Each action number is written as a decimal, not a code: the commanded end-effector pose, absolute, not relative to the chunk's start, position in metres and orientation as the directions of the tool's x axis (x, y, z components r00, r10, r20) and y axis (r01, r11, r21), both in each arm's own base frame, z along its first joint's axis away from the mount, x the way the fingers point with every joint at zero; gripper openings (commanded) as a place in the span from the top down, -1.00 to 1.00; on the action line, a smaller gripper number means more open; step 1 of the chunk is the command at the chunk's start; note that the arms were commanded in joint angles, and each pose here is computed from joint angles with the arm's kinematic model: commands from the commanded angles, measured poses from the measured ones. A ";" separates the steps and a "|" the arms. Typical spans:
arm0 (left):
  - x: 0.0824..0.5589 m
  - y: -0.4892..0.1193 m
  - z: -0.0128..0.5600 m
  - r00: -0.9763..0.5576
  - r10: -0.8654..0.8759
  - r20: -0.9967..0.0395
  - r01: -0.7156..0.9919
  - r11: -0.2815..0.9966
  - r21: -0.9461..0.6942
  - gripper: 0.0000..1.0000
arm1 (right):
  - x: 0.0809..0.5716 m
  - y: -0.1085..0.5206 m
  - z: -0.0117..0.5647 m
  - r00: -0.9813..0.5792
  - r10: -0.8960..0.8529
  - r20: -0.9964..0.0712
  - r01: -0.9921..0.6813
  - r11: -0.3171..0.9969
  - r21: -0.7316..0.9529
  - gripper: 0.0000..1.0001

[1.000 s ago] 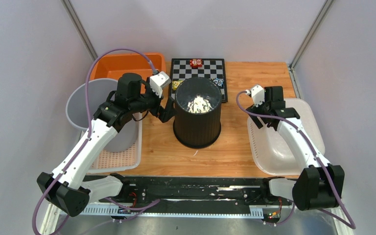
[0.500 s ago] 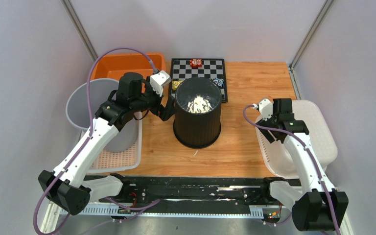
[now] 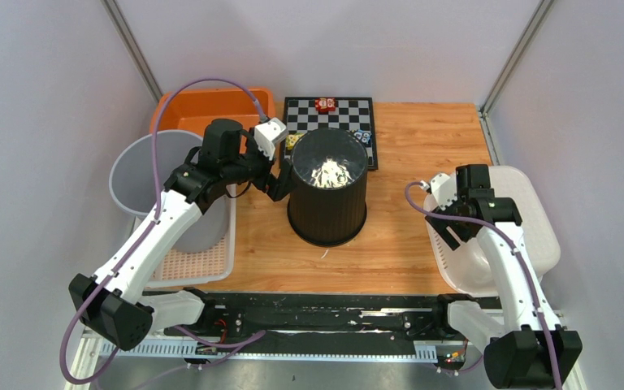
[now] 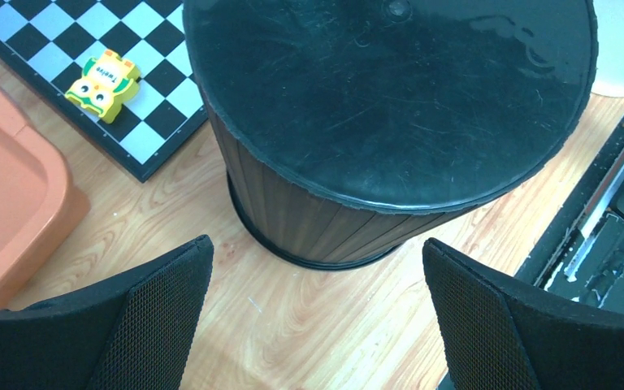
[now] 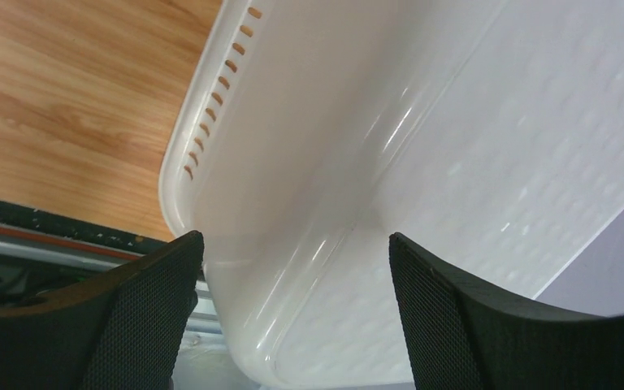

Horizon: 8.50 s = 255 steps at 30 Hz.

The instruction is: Turn the large container upside down

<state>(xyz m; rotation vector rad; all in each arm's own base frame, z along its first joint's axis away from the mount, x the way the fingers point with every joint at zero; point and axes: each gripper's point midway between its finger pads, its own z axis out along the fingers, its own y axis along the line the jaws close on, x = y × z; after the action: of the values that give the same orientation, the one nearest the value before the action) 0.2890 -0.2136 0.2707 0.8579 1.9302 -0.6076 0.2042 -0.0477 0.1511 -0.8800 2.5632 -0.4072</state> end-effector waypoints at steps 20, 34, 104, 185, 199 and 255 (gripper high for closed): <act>0.290 -0.230 0.271 -0.345 0.291 -0.893 0.799 0.590 -0.116 -1.00 | 0.346 -0.089 0.250 -0.669 -0.056 -0.741 0.026 0.995 -0.099 -0.87; 0.287 -0.227 0.269 -0.324 0.307 -0.895 0.807 0.583 -0.092 -1.00 | 0.394 -0.168 0.215 -0.644 0.272 -0.715 0.330 0.942 0.061 -0.86; 0.292 -0.295 0.220 -0.397 0.319 -0.860 0.867 0.439 -0.237 -1.00 | 0.301 -0.051 0.137 -0.813 -0.394 -0.429 -0.327 0.918 -0.223 -0.75; 0.369 -0.537 0.180 -0.573 0.248 -0.781 0.809 0.324 -0.491 -1.00 | 0.382 -0.013 0.314 -0.353 -0.506 -0.787 -0.158 0.861 -0.483 -0.89; 0.376 -0.494 0.210 -0.586 0.232 -0.776 0.803 0.297 -0.518 -1.00 | 0.449 -0.062 0.299 -0.473 -0.298 -0.829 0.093 0.919 -0.383 -0.89; 0.262 -0.208 0.222 -0.333 0.622 -0.709 0.852 0.521 0.057 -1.00 | 0.223 -0.195 0.249 -0.737 -0.191 -0.649 0.125 0.904 -0.408 -0.02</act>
<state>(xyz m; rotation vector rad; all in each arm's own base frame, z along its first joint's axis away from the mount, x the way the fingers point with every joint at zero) 0.2685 -0.2074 0.2199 1.1787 2.0879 -0.3972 0.2378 -0.1715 0.2501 0.0337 2.2784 -0.4583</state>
